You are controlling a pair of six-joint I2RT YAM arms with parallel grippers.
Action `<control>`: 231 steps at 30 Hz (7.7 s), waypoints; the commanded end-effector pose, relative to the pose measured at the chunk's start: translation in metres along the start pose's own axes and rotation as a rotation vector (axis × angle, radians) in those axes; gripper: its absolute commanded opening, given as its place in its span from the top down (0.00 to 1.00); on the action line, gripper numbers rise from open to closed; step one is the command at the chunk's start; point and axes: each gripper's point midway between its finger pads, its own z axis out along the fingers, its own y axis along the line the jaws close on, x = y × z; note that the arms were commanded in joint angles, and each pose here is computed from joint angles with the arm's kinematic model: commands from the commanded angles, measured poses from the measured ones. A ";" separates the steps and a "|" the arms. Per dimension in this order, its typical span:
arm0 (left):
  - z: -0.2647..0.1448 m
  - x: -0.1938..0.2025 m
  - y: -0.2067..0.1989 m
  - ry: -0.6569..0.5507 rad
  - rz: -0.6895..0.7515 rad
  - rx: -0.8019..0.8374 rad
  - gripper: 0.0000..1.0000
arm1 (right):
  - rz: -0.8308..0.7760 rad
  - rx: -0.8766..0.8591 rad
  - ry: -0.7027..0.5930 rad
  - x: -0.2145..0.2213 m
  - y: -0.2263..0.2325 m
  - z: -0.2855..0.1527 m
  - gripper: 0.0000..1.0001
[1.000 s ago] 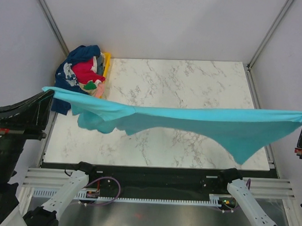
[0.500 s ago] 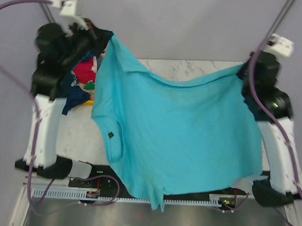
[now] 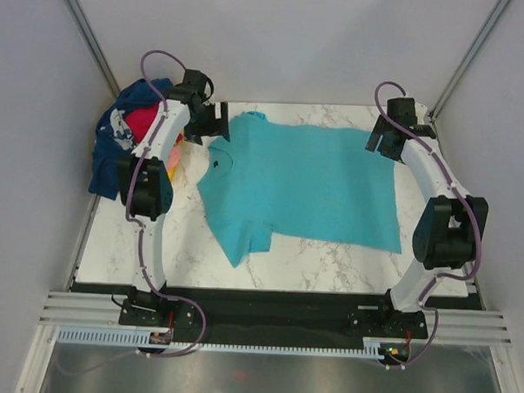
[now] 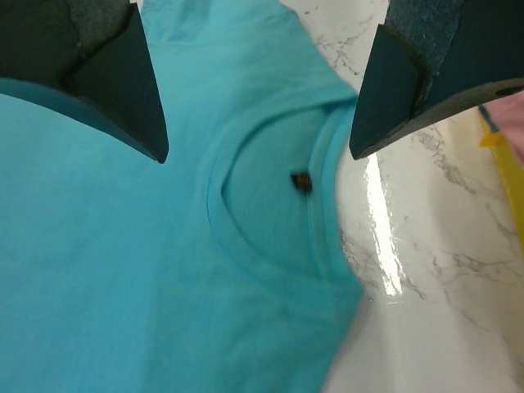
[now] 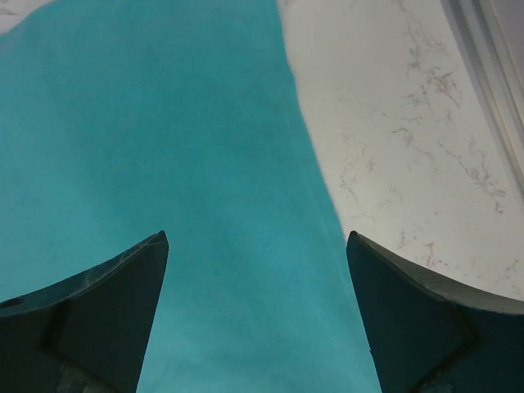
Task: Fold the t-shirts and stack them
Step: Flatten the tshirt out, then fold the tshirt
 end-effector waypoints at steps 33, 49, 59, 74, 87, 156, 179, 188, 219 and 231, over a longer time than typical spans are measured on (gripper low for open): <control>-0.001 0.249 -0.078 -0.097 -0.165 0.213 0.19 | 0.232 -0.350 -0.004 0.117 -0.030 -0.027 0.02; -0.003 0.256 -0.075 -0.096 -0.161 0.153 0.98 | 0.435 -0.363 0.048 0.132 -0.063 0.000 0.02; -0.046 0.252 -0.057 -0.204 -0.193 0.128 0.98 | 0.575 -0.287 0.074 0.140 -0.092 0.033 0.09; -0.042 0.264 -0.051 -0.185 -0.184 0.123 0.98 | 0.578 -0.271 0.116 0.152 -0.090 0.060 0.62; -0.077 0.252 -0.056 -0.238 -0.178 0.169 0.98 | 0.559 -0.328 0.100 0.145 -0.086 0.022 1.00; -0.082 0.034 -0.015 -0.155 -0.110 -0.116 0.13 | 0.534 -0.409 0.113 0.037 -0.037 0.040 0.02; -0.010 0.163 0.054 -0.268 -0.434 -0.056 0.14 | 0.530 -0.323 0.190 0.144 -0.073 0.048 0.37; 0.007 0.161 0.066 -0.277 -0.473 -0.097 0.54 | 0.528 -0.336 0.227 0.156 -0.068 0.066 0.79; -0.134 0.244 0.033 -0.416 -0.486 0.090 0.41 | 0.793 -0.165 0.046 0.184 -0.166 -0.019 0.02; -0.123 0.070 -0.002 -0.484 -0.243 0.031 0.35 | 0.594 -0.384 -0.092 0.126 -0.122 -0.035 0.02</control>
